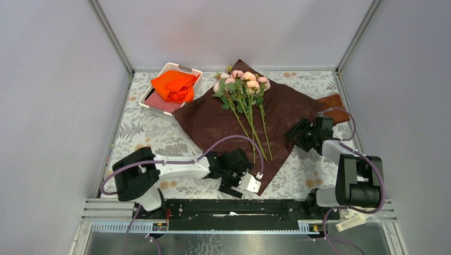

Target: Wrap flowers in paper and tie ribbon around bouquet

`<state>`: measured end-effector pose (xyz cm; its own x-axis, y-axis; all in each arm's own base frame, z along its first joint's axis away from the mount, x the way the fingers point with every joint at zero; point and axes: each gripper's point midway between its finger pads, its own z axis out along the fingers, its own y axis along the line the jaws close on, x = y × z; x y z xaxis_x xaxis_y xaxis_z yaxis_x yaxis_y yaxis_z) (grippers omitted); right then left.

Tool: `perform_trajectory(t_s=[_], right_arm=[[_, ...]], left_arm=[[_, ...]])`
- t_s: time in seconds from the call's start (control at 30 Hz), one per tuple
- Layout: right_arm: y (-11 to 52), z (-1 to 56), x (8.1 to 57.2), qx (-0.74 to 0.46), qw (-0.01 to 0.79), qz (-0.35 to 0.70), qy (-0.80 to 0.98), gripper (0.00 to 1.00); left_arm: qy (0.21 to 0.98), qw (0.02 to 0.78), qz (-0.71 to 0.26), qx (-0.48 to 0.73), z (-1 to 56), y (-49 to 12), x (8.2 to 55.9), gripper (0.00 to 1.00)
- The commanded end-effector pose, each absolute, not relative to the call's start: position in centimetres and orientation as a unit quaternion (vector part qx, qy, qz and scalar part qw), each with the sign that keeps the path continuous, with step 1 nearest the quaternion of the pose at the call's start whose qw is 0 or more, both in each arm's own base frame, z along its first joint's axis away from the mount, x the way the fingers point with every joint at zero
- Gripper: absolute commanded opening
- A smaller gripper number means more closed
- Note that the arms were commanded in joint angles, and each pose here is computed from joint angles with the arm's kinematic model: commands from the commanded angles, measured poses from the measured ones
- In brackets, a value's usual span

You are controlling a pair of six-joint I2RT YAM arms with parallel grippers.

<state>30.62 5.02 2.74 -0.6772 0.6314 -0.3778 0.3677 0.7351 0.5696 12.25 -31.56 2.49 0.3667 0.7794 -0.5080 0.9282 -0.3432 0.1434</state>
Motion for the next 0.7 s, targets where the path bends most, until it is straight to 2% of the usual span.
perform_trajectory(t_s=[0.0,0.3,0.4,0.53,0.67], right_arm=[[6.7,1.3,29.0,0.281,0.236,0.266,0.891,0.75],[8.5,3.3,27.3,0.264,0.225,0.314,0.884,0.71],[8.8,4.1,26.6,0.258,0.227,0.320,0.883,0.71],[9.5,4.9,25.9,0.252,0.220,0.331,0.882,0.70],[10.4,4.8,25.0,0.238,0.208,0.328,0.890,0.70]], left_arm=[[0.493,0.263,-0.142,0.817,1.8,-33.1,13.6,0.99],[0.484,0.357,-0.058,0.796,1.2,-33.2,17.1,0.99],[0.488,0.383,-0.037,0.784,1.7,-33.1,18.1,0.96],[0.501,0.390,-0.047,0.771,2.2,-33.3,18.0,0.83],[0.518,0.386,-0.067,0.761,2.7,-33.6,17.5,0.60]])
